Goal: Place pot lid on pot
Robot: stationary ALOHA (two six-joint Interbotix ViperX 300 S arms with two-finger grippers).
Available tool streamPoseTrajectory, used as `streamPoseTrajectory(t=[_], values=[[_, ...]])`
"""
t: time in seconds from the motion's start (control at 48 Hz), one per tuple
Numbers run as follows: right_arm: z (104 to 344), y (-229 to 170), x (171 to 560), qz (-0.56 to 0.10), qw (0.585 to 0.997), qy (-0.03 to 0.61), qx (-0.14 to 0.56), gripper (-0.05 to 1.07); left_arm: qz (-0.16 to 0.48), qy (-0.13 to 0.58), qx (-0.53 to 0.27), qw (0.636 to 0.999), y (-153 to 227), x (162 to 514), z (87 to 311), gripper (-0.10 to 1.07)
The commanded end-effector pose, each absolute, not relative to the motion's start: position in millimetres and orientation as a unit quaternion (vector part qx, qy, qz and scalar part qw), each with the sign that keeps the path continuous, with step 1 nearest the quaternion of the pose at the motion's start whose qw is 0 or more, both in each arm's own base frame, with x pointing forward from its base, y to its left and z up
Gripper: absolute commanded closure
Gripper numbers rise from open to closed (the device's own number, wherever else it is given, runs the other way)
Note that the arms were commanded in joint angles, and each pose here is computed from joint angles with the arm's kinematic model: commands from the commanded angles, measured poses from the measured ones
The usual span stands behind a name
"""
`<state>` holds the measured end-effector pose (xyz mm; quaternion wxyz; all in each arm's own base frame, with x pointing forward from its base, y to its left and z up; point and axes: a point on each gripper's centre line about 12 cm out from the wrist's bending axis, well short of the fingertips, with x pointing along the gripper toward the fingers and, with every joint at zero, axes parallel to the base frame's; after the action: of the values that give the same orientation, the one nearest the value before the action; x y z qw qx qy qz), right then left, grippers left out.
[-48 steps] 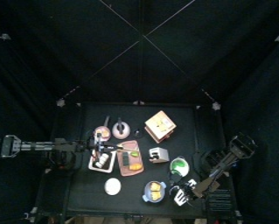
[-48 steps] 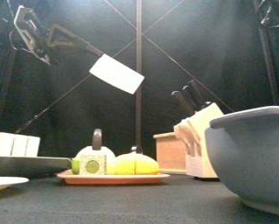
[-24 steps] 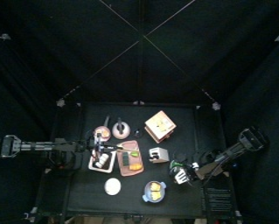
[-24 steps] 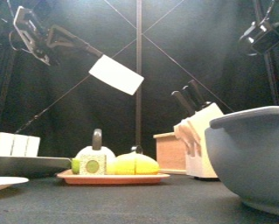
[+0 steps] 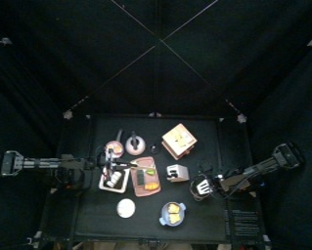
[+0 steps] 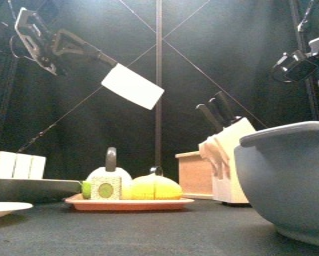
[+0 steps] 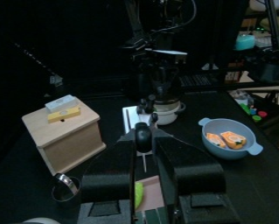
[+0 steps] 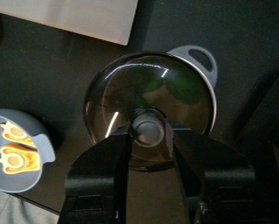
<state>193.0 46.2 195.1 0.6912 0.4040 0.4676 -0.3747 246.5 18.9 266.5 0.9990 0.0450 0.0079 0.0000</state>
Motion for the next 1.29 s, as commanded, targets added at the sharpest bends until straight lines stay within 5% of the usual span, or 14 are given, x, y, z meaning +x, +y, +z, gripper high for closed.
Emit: streamPoseTrajectory(t=[0.0,1.271], values=[[196.7,46.4,193.9,-0.373,0.690,0.466,0.408,0.45,0.002,-0.004,0.045,0.999,20.0,247.8,272.9,0.50],[179.5,47.6,198.1,-0.379,0.683,0.477,0.402,0.45,0.002,-0.003,0.046,0.999,20.0,247.8,272.5,0.50]])
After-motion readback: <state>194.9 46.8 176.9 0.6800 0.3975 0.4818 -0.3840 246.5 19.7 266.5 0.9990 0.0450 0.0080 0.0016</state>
